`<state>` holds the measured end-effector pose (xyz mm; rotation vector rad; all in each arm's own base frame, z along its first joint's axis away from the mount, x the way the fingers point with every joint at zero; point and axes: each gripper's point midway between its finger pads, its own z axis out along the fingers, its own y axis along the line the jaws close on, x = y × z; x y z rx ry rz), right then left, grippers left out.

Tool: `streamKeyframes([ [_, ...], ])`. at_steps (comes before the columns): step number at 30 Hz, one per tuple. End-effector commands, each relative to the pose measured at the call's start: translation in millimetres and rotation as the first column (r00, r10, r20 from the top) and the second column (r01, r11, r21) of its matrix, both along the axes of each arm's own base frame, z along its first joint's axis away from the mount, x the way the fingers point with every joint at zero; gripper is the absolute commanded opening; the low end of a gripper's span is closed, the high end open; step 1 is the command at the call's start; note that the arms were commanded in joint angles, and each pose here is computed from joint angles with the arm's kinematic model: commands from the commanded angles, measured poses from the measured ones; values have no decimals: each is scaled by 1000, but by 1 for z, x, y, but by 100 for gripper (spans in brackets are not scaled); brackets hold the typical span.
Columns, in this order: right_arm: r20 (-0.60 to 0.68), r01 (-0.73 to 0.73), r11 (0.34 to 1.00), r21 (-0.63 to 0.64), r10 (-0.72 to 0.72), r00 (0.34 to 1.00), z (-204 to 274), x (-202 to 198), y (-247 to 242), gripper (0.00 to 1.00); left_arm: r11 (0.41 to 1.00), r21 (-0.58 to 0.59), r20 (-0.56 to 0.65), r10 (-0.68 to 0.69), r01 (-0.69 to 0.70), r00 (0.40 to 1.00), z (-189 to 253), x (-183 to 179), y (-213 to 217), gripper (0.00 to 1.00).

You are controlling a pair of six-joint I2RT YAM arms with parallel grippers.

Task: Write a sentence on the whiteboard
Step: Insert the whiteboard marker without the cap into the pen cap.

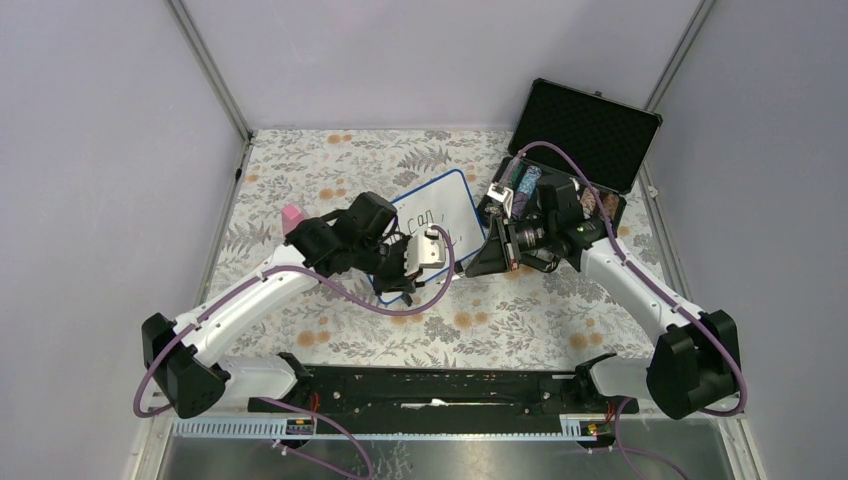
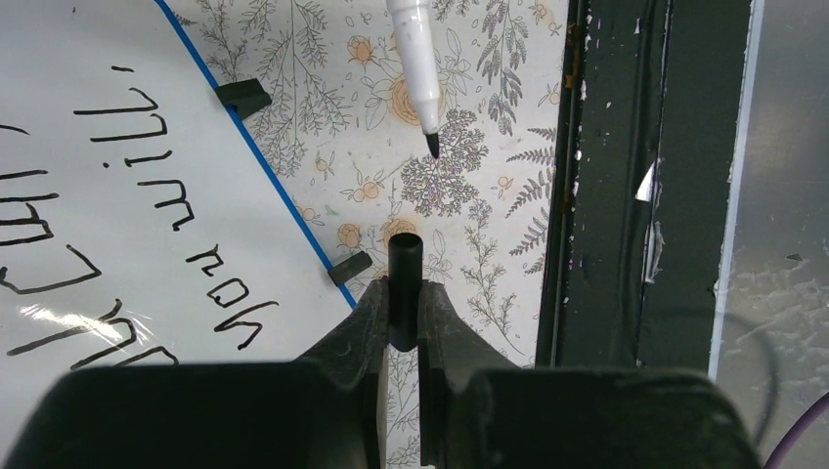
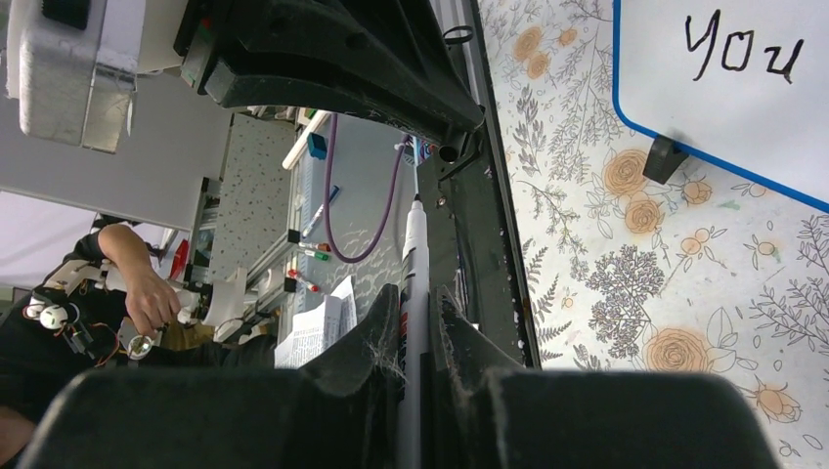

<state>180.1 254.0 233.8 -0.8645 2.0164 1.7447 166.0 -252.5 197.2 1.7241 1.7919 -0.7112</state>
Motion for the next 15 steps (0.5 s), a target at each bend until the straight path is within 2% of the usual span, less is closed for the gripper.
streamKeyframes([
  [1,43,-23,1000,11,22,999,14,1,8,0,997,-80,25,-14,16,1000,22,6,-15,0],
  [15,63,8,1000,-27,-6,998,8,8,14,0,995,-97,-4,-21,21,1000,26,4,-21,0],
])
